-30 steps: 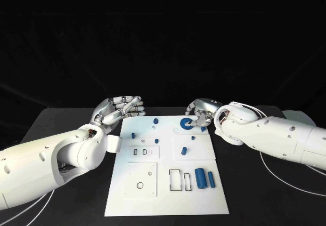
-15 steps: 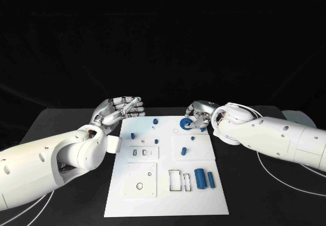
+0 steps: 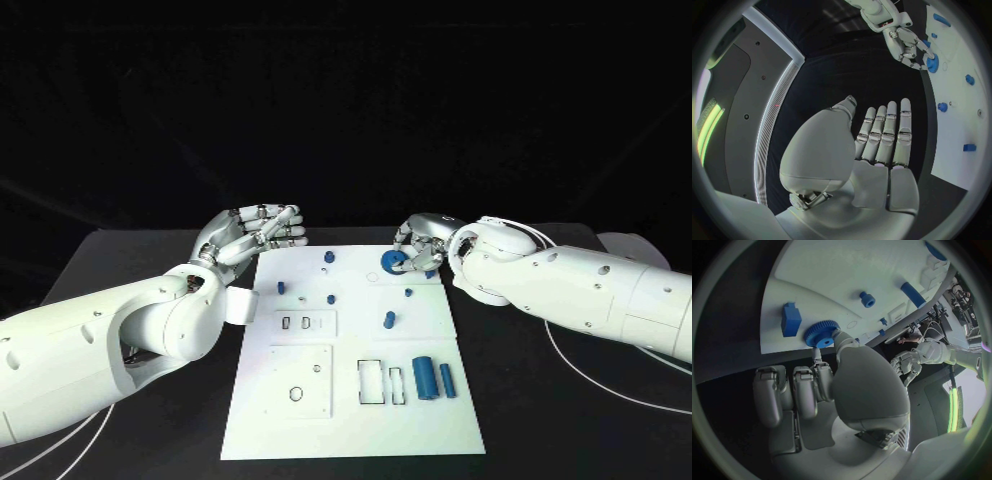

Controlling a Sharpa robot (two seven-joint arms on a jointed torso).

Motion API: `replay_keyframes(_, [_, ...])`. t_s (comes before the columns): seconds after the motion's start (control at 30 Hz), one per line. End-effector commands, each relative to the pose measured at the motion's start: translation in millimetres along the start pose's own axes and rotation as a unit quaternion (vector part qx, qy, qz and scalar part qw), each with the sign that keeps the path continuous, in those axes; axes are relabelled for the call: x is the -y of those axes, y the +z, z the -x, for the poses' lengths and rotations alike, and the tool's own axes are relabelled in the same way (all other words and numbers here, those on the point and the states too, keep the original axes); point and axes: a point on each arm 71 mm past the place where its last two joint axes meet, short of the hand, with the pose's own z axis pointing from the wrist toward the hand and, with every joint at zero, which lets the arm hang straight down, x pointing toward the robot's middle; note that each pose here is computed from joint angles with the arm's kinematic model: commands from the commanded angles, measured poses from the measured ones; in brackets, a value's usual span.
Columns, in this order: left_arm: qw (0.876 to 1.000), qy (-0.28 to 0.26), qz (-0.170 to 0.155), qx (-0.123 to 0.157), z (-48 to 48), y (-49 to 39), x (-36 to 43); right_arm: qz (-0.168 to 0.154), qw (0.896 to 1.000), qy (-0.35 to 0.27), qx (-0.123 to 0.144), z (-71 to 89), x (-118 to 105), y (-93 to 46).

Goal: Assemble the parts on the task board

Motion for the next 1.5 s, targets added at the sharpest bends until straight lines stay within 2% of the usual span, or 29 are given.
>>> replay_keyframes(0.03, [1.000, -0.002, -0.005, -0.002, -1.5, 0.4, 1.3, -0.003, 1.000, -0.010, -0.016, -5.0, 0.9, -0.3])
replay_keyframes(0.17, [1.000, -0.002, -0.005, -0.002, -1.4, 0.4, 1.3, -0.001, 1.000, -0.012, -0.016, -5.9, -0.5, -0.4])
replay_keyframes(0.37, [1.000, -0.002, -0.005, -0.002, -1.1, 0.4, 1.3, 0.004, 1.000, -0.022, 0.002, -6.0, -3.6, -1.2])
replay_keyframes(0.83, [1.000, -0.003, -0.004, -0.002, -1.0, 0.4, 1.1, 0.046, 0.995, -0.050, 0.077, -0.8, -19.7, -8.2])
replay_keyframes(0.97, [1.000, -0.002, -0.004, -0.002, -0.8, 0.5, 1.0, 0.056, 0.993, -0.045, 0.088, 0.0, -26.7, -11.6])
replay_keyframes(1.27, [1.000, -0.003, -0.004, -0.003, -1.8, 1.3, 0.6, 0.103, 0.988, -0.038, 0.109, -0.2, -67.2, -19.9])
replay_keyframes(1.5, [1.000, -0.005, -0.003, -0.006, -4.2, 2.0, 0.2, 0.134, 0.983, -0.040, 0.117, -2.5, -92.8, -15.2])
